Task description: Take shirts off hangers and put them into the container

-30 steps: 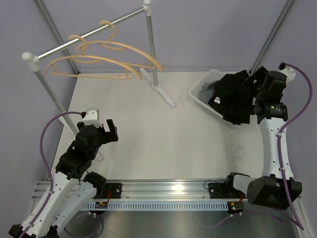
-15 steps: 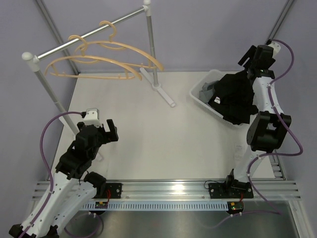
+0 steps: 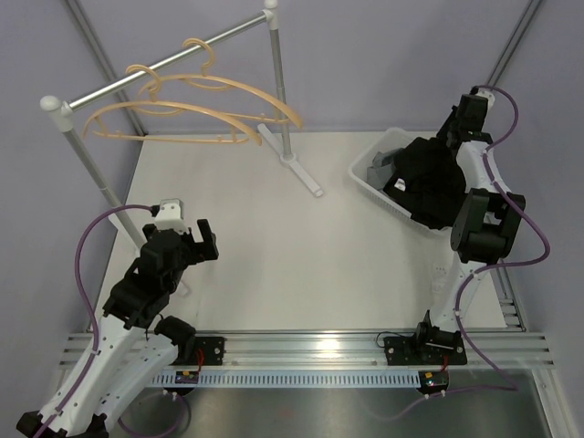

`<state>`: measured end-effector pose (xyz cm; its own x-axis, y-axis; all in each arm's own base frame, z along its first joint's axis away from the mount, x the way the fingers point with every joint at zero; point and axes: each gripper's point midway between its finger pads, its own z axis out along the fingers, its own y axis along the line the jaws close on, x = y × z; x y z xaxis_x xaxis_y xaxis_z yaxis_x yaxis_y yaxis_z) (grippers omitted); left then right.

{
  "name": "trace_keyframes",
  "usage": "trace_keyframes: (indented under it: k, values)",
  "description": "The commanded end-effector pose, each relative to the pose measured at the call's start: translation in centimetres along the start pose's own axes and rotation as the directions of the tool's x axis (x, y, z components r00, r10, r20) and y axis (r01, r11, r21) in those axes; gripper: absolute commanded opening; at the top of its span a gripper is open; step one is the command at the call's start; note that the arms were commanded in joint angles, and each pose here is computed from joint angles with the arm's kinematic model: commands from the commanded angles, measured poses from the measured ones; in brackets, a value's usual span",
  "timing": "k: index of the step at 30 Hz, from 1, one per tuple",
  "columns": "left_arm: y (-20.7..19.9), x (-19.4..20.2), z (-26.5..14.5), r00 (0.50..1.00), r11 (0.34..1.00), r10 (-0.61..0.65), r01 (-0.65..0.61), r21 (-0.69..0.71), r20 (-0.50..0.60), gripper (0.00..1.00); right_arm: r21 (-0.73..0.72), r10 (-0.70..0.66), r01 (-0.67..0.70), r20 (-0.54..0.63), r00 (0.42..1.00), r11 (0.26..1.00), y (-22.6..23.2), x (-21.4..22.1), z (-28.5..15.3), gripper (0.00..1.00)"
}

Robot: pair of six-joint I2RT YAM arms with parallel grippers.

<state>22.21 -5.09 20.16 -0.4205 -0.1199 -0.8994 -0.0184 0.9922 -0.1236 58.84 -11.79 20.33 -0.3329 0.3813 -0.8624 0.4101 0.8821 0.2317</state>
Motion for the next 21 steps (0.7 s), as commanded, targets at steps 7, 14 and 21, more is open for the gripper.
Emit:
trace_keyframes:
  k: [7,14,21]
  values:
    - [-0.3,-1.0,-0.1,0.999,1.0,-0.01,0.009,0.022,0.045,0.99,-0.028,0.04,-0.043,-0.096,0.995,0.999,-0.4,4.1,-4.8,0.0]
    - [-0.5,-1.2,-0.3,0.999,0.999,-0.013,0.011,0.031,0.05,0.99,0.015,0.017,-0.015,-0.203,0.979,1.0,-0.9,8.9,-7.7,0.0]
    - [-0.4,-1.2,-0.3,0.998,1.0,-0.014,0.013,0.028,0.055,0.99,0.129,0.08,-0.032,-0.391,0.917,0.991,-2.8,15.3,-7.1,0.01]
